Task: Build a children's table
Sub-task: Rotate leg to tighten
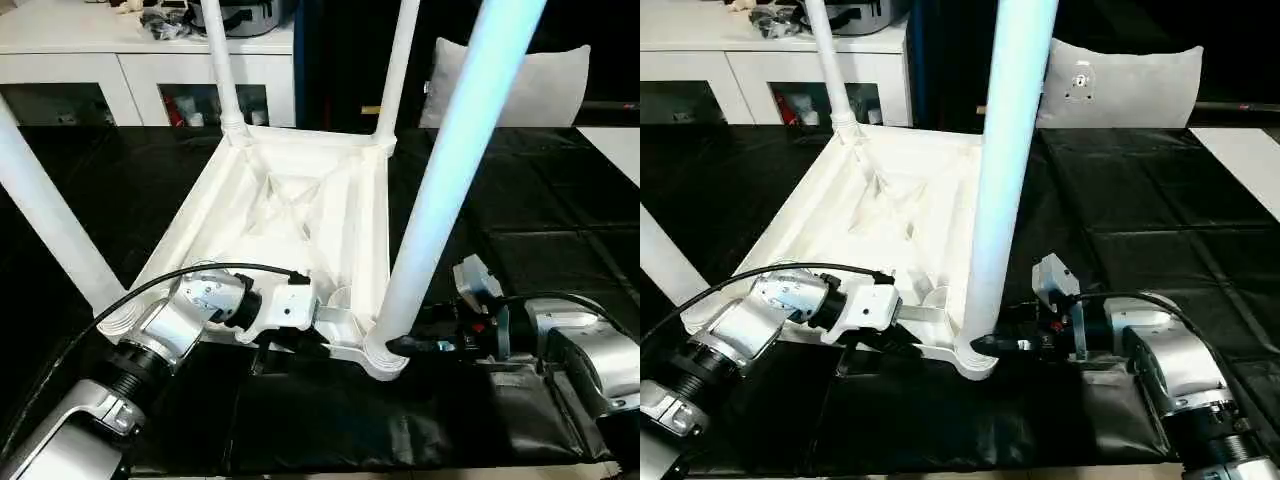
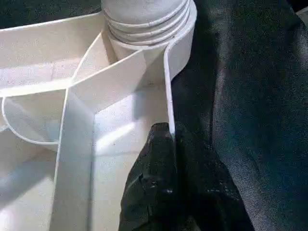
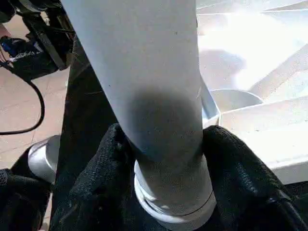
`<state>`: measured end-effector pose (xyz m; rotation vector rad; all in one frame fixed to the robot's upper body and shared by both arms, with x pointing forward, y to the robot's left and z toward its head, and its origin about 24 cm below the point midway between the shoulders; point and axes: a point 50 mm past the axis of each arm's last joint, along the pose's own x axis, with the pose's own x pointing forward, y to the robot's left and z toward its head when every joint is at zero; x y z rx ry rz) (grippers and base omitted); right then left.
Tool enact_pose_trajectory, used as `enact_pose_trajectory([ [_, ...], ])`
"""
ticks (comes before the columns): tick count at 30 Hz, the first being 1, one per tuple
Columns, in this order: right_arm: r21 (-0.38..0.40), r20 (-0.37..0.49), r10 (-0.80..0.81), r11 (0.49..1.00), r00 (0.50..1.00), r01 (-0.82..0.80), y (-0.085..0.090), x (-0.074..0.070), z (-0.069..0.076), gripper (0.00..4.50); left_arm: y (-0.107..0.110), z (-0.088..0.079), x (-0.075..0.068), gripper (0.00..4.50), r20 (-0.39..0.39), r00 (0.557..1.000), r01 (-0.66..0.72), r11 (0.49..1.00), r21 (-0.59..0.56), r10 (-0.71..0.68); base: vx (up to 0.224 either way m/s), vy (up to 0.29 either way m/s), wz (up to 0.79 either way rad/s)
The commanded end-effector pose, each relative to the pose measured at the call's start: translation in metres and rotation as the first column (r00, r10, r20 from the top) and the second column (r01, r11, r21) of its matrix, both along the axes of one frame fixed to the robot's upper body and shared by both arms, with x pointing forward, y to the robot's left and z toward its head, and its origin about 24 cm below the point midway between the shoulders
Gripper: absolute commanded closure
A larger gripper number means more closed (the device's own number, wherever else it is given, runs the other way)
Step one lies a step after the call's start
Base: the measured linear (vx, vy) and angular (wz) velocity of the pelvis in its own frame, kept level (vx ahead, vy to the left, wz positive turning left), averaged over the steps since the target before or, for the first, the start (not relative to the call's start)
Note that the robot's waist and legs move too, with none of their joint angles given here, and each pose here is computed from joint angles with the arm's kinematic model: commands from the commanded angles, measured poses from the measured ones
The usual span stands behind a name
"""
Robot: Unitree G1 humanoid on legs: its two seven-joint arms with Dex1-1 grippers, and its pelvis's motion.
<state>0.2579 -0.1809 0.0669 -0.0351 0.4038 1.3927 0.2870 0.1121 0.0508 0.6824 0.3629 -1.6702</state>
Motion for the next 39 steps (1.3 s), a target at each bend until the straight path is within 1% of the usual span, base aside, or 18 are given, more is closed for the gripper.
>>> enact_pose_trajectory([
  [1, 0.05, -0.014, 0.06, 0.997, 0.998, -0.06, 0.012, -0.004, 0.003, 2.56, -0.007, -0.008, -0.004, 4.5, 0.0, 0.999, 0.041, 0.998, 0.046, -0.041, 0.0, 0.0, 0.0],
  [6, 0.071, -0.026, 0.059, 0.996, 0.998, -0.057, 0.015, -0.007, 0.003, 2.57, -0.007, -0.009, -0.004, 4.5, -0.012, 1.0, -0.001, 0.999, 0.047, 0.001, 0.0, 0.0, 0.0],
  [8, 0.072, -0.014, 0.006, 0.997, 1.0, -0.005, 0.017, -0.005, 0.002, 2.57, -0.01, -0.009, -0.003, 4.5, -0.025, 0.998, -0.061, 0.998, 0.027, 0.062, 0.0, 0.0, 0.0],
  [10, 0.053, 0.003, -0.115, 0.992, 0.993, 0.115, 0.02, 0.003, -0.002, 2.57, -0.015, -0.009, -0.003, 4.5, -0.045, 0.99, -0.132, 0.991, 0.0, 0.132, 0.0, 0.0, 0.0],
  [11, 0.036, 0.025, -0.213, 0.977, 0.977, 0.212, 0.023, 0.012, -0.005, 2.57, -0.019, -0.008, -0.002, 4.5, -0.059, 0.982, -0.182, 0.983, -0.025, 0.181, 0.0, 0.0, 0.0],
  [12, 0.021, 0.037, -0.379, 0.925, 0.925, 0.378, 0.027, 0.026, -0.008, 2.57, -0.029, -0.006, -0.001, 4.5, -0.084, 0.963, -0.26, 0.963, -0.065, 0.255, 0.0, 0.0, 0.0],
  [14, 0.021, 0.038, -0.44, 0.898, 0.897, 0.44, 0.029, 0.031, -0.008, 2.58, -0.034, -0.005, 0.0, 4.5, -0.095, 0.954, -0.292, 0.953, -0.081, 0.285, -0.03, 0.004, -0.07],
  [16, 0.029, 0.041, -0.565, 0.825, 0.824, 0.564, 0.038, 0.043, -0.007, 2.6, -0.049, -0.004, 0.004, 4.5, -0.113, 0.919, -0.389, 0.914, -0.114, 0.377, -0.05, 0.021, -0.15],
  [19, 0.017, 0.034, -0.673, 0.739, 0.739, 0.673, 0.046, 0.052, -0.006, 2.6, -0.065, -0.001, 0.011, 4.5, -0.122, 0.873, -0.487, 0.862, -0.143, 0.473, 0.0, 0.0, 0.0],
  [22, 0.036, 0.021, -0.72, 0.694, 0.693, 0.719, 0.052, 0.057, -0.006, 2.6, -0.078, 0.003, 0.016, 4.5, -0.121, 0.845, -0.534, 0.828, -0.169, 0.521, 0.0, 0.0, 0.0],
  [23, 0.065, 0.033, -0.71, 0.704, 0.703, 0.707, 0.054, 0.057, -0.003, 2.05, -0.08, 0.004, 0.016, 4.5, -0.117, 0.844, -0.537, 0.826, -0.174, 0.524, 0.0, 0.0, 0.0],
  [24, 0.099, 0.026, -0.714, 0.698, 0.699, 0.709, 0.054, 0.056, -0.001, 2.05, -0.081, 0.006, 0.016, 4.5, -0.103, 0.843, -0.539, 0.825, -0.17, 0.529, 0.0, 0.0, 0.0],
  [28, 0.112, 0.026, -0.715, 0.697, 0.699, 0.708, 0.049, 0.054, 0.001, 1.56, -0.076, 0.005, 0.016, 4.5, -0.069, 0.847, -0.531, 0.834, -0.149, 0.527, 0.0, 0.0, 0.0],
  [29, 0.119, 0.029, -0.706, 0.705, 0.708, 0.699, 0.044, 0.052, 0.001, 1.56, -0.072, 0.003, 0.016, 4.5, -0.055, 0.852, -0.524, 0.841, -0.138, 0.521, 0.0, 0.0, 0.0],
  [33, 0.13, 0.07, -0.642, 0.765, 0.763, 0.631, 0.021, 0.043, 0.005, 1.12, -0.055, -0.002, 0.018, 4.5, -0.005, 0.872, -0.488, 0.866, -0.108, 0.49, 0.0, 0.0, 0.0],
  [35, 0.127, 0.077, -0.631, 0.774, 0.772, 0.62, 0.017, 0.042, 0.006, 1.03, -0.053, -0.002, 0.018, 4.5, -0.001, 0.878, -0.476, 0.873, -0.107, 0.479, 0.0, 0.0, 0.0],
  [37, 0.1, 0.106, -0.564, 0.825, 0.819, 0.556, 0.002, 0.037, 0.008, 0.9, -0.046, -0.002, 0.016, 4.5, -0.006, 0.908, -0.417, 0.904, -0.099, 0.418, 0.0, 0.0, 0.0],
  [39, 0.086, 0.115, -0.525, 0.851, 0.843, 0.518, -0.004, 0.034, 0.011, 0.64, -0.041, -0.002, 0.014, 4.5, -0.008, 0.926, -0.376, 0.923, -0.087, 0.376, 0.0, 0.0, 0.0],
])
